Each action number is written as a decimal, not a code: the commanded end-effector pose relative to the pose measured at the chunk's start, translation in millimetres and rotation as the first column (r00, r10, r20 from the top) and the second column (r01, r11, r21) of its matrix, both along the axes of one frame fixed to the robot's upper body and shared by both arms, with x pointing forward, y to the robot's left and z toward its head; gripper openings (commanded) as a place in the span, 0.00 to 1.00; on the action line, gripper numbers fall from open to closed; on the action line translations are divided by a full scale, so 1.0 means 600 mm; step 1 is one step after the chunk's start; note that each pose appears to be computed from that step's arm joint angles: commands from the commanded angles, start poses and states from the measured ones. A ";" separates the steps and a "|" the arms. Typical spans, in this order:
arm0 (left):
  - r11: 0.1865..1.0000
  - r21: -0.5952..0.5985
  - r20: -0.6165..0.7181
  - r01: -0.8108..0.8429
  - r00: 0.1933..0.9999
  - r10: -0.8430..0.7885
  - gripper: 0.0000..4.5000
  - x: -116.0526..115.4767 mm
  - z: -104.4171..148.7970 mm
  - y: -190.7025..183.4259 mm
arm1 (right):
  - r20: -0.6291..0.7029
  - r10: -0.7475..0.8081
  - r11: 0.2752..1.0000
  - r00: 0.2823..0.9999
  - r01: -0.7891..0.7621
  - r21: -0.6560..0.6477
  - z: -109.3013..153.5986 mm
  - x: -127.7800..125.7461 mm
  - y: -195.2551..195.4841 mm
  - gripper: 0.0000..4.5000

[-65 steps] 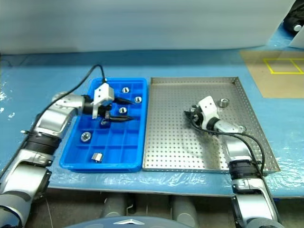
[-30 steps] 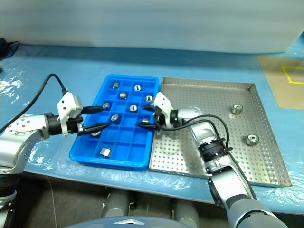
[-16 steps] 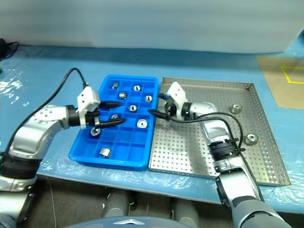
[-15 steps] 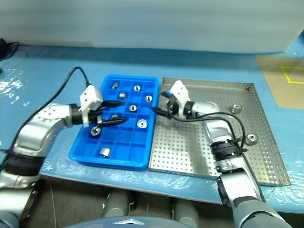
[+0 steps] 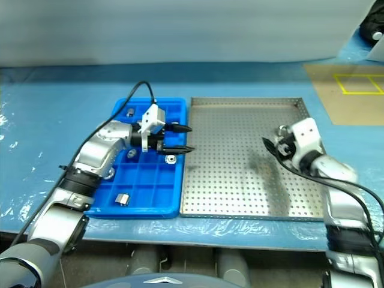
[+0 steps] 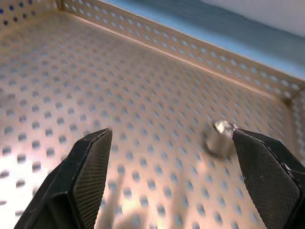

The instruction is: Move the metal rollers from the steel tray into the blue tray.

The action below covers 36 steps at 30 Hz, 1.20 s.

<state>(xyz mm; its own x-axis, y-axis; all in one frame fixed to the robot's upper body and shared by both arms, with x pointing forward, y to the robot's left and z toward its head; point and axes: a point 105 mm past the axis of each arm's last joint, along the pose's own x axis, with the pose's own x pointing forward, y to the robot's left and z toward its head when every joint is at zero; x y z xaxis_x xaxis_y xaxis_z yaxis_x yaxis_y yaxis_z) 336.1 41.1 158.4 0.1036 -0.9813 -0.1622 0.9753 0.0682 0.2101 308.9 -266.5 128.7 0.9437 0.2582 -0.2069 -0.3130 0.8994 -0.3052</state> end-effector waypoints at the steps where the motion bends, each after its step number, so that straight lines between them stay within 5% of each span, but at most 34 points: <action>1: 0.998 -0.015 0.047 0.059 0.997 -0.058 0.75 -0.001 0.017 -0.022 | 0.063 -0.056 0.998 0.996 0.057 -0.008 0.027 -0.015 -0.015 0.92; 12: 0.990 -0.053 0.044 0.127 0.991 -0.125 0.75 -0.009 0.015 -0.067 | 0.009 -0.223 0.974 0.975 0.223 0.031 -0.037 -0.014 -0.065 0.92; 26: 0.997 -0.040 0.038 0.064 0.997 -0.063 0.75 -0.007 0.004 -0.043 | -0.066 -0.189 0.981 0.980 0.191 0.022 -0.092 0.011 -0.058 0.92; 30: 0.998 -0.036 0.037 0.053 0.998 -0.052 0.75 -0.007 0.004 -0.038 | -0.067 -0.180 0.983 0.981 0.182 0.019 -0.095 0.016 -0.055 0.72; 34: 0.998 -0.024 0.030 0.053 0.998 -0.052 0.75 -0.010 0.000 -0.033 | -0.059 -0.145 0.988 0.988 0.148 0.050 -0.089 0.018 -0.045 0.40; 36: 0.998 -0.018 0.026 0.053 0.998 -0.053 0.75 -0.011 -0.001 -0.030 | -0.066 -0.132 0.990 0.989 0.135 0.041 -0.089 0.018 -0.041 0.37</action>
